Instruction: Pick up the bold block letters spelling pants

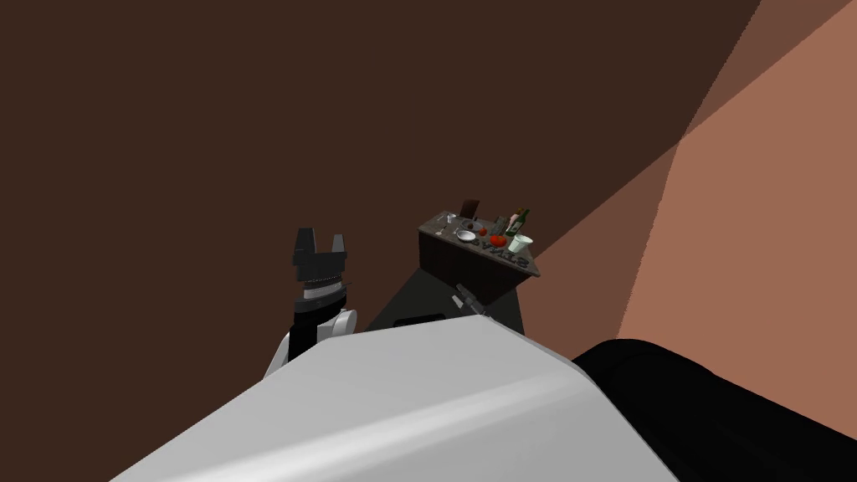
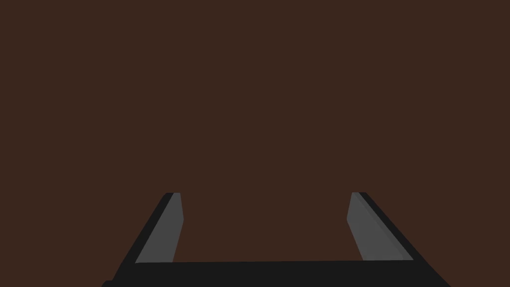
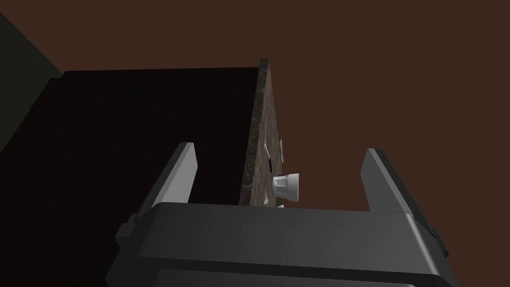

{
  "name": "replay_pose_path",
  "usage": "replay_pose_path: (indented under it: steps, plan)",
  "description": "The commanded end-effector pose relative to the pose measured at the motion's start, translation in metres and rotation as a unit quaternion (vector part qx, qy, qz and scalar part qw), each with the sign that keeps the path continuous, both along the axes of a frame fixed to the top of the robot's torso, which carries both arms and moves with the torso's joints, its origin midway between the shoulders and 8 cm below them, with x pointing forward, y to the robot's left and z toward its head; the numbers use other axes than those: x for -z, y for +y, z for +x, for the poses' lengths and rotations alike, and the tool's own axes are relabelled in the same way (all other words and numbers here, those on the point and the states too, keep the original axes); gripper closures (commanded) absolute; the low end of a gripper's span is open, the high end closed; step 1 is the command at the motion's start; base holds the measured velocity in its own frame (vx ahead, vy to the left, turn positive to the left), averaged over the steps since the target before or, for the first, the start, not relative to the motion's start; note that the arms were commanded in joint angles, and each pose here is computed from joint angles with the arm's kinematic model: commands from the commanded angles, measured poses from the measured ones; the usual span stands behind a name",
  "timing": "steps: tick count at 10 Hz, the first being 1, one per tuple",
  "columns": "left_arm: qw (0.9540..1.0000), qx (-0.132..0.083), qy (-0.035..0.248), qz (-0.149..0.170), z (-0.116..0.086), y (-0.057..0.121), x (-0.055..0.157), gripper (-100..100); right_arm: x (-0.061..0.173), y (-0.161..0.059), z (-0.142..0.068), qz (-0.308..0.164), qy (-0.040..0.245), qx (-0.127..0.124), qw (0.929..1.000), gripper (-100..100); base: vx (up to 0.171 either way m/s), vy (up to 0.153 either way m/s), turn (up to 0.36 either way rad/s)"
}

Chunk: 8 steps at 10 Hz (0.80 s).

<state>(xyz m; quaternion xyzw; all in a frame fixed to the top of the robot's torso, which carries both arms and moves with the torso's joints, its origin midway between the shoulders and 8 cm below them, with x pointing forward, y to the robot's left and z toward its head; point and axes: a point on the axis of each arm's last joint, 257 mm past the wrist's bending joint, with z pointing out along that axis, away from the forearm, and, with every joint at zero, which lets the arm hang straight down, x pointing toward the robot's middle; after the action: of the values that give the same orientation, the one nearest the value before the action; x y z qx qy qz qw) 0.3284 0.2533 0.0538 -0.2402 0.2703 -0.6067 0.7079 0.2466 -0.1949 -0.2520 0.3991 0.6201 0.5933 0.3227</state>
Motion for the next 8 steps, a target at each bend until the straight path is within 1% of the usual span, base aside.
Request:
replay_pose_path:
  steps: [1, 2, 3, 4, 5, 7, 8]
  plan:
    - [1.0000, 0.000, 0.000, 0.000, 0.000, 0.000, 0.000, 0, 0.027, -0.005, -0.022, -0.007, 0.047, -0.007, 0.9988, -100, -0.011, 0.038, 0.196]
    - [1.0000, 0.000, 0.000, 0.000, 0.000, 0.000, 0.000, 0, 0.030, -0.009, -0.026, -0.020, 0.052, -0.019, 0.9983, -100, -0.009, 0.025, 0.104]
    - [1.0000, 0.000, 0.000, 0.000, 0.000, 0.000, 0.000, 0, 0.051, -0.015, -0.047, -0.024, 0.091, -0.021, 0.9953, -100, -0.002, 0.018, 0.182]
    - [1.0000, 0.000, 0.000, 0.000, 0.000, 0.000, 0.000, 0, 0.053, -0.019, -0.050, -0.036, 0.095, -0.030, 0.9944, -100, 0.003, 0.010, 0.117]
    - [1.0000, 0.000, 0.000, 0.000, 0.000, 0.000, 0.000, 0, 0.073, -0.026, -0.072, -0.040, 0.133, -0.030, 0.9898, -100, 0.016, 0.010, 0.190]
    - [1.0000, 0.000, 0.000, 0.000, 0.000, 0.000, 0.000, 0, 0.075, -0.033, -0.077, -0.059, 0.139, -0.045, 0.9875, -100, 0.013, 0.001, 0.052]
    - [1.0000, 0.000, 0.000, 0.000, 0.000, 0.000, 0.000, 0, 0.093, -0.043, -0.100, -0.066, 0.177, -0.045, 0.9809, -100, 0.023, 0.000, 0.229]
